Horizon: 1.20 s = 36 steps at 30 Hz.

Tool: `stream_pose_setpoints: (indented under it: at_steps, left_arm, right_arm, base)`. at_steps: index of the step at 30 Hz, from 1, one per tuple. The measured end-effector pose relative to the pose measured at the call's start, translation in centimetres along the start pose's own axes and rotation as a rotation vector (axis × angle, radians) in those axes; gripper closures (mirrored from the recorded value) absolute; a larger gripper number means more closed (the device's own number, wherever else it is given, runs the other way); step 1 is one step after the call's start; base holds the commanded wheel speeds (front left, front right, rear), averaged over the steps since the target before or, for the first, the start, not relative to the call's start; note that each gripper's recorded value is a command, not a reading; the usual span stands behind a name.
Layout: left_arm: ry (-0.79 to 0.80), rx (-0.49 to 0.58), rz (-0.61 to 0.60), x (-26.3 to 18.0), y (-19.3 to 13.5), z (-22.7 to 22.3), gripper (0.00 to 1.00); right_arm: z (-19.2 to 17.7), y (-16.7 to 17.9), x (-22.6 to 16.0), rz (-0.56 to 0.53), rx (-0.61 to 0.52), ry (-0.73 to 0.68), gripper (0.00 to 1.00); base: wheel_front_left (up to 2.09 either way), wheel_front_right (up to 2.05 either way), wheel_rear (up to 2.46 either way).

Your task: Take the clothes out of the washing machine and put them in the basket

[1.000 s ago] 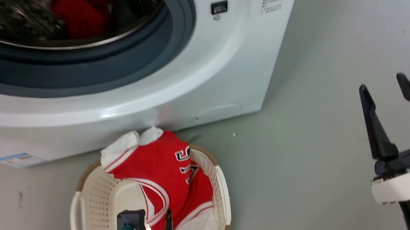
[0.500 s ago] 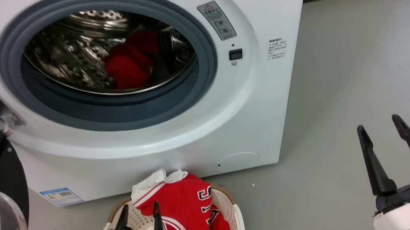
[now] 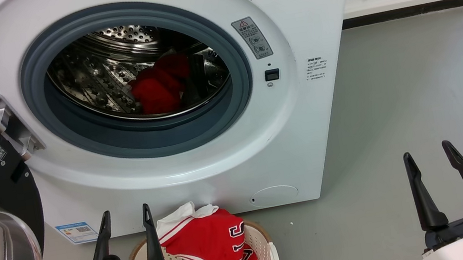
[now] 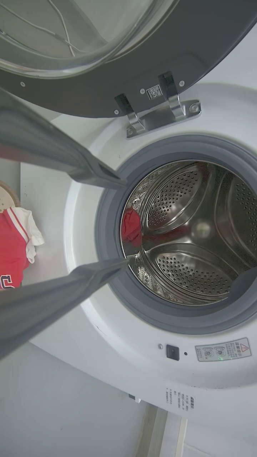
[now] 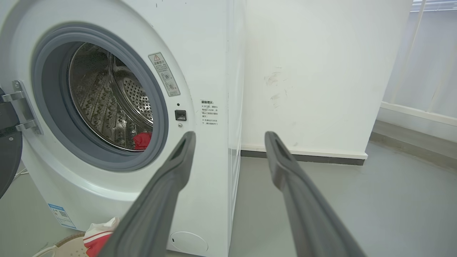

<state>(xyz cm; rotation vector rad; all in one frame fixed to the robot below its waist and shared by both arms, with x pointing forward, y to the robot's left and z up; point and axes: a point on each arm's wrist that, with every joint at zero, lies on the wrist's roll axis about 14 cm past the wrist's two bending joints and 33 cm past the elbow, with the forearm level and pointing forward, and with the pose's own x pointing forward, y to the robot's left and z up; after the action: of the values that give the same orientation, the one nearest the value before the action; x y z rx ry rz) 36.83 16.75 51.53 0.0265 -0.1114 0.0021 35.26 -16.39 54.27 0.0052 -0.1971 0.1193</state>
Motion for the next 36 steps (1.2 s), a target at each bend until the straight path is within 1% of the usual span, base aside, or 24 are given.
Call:
stream_pose_setpoints:
  at_steps: [3,6,12,14,21,27,32,33,36]
  left_arm:
    - [-0.006,0.003,0.0,0.2,0.0,0.1,0.0]
    - [-0.014,0.0,-0.018,1.5,-0.4,0.2,0.0]
    - [-0.06,-0.022,-0.05,6.2,-0.7,1.1,0.0]
    - [-0.056,-0.011,-0.069,8.0,-0.7,0.7,0.0]
    - [-0.027,0.025,-0.097,15.4,-0.2,-1.5,0.0]
    - [0.001,0.067,-0.12,21.6,-0.4,-4.1,0.0]
    - [0.068,0.087,-0.122,26.2,-0.6,-7.9,0.0]
    - [0.129,0.097,-0.106,28.7,-0.5,-10.2,0.0]
    - [0.141,0.122,-0.1,31.9,-0.2,-10.7,0.0]
  right_arm:
    - [-0.1,0.0,-0.1,-0.001,0.002,0.005,0.0]
    - [-0.4,-0.4,0.2,-0.013,0.005,0.011,0.0]
    - [-1.0,-0.9,1.9,-0.022,0.003,0.015,0.0]
    - [-1.2,-1.1,2.7,-0.023,0.001,0.016,0.0]
    - [-3.0,-2.3,5.2,-0.047,0.002,0.036,0.0]
    - [-5.0,-3.7,6.9,-0.076,0.002,0.063,0.0]
    - [-7.1,-5.1,7.9,-0.107,-0.007,0.094,0.0]
    - [-8.4,-5.6,8.3,-0.116,-0.01,0.118,0.0]
    - [-9.5,-6.0,8.8,-0.125,-0.014,0.131,0.0]
  base:
    - [0.0,0.0,0.0]
    - [0.0,0.0,0.0]
    - [0.0,0.0,0.0]
    - [0.0,0.0,0.0]
    - [0.0,0.0,0.0]
    - [0.0,0.0,0.0]
    - [0.0,0.0,0.0]
    - [0.0,0.0,0.0]
    - [0.0,0.0,0.0]
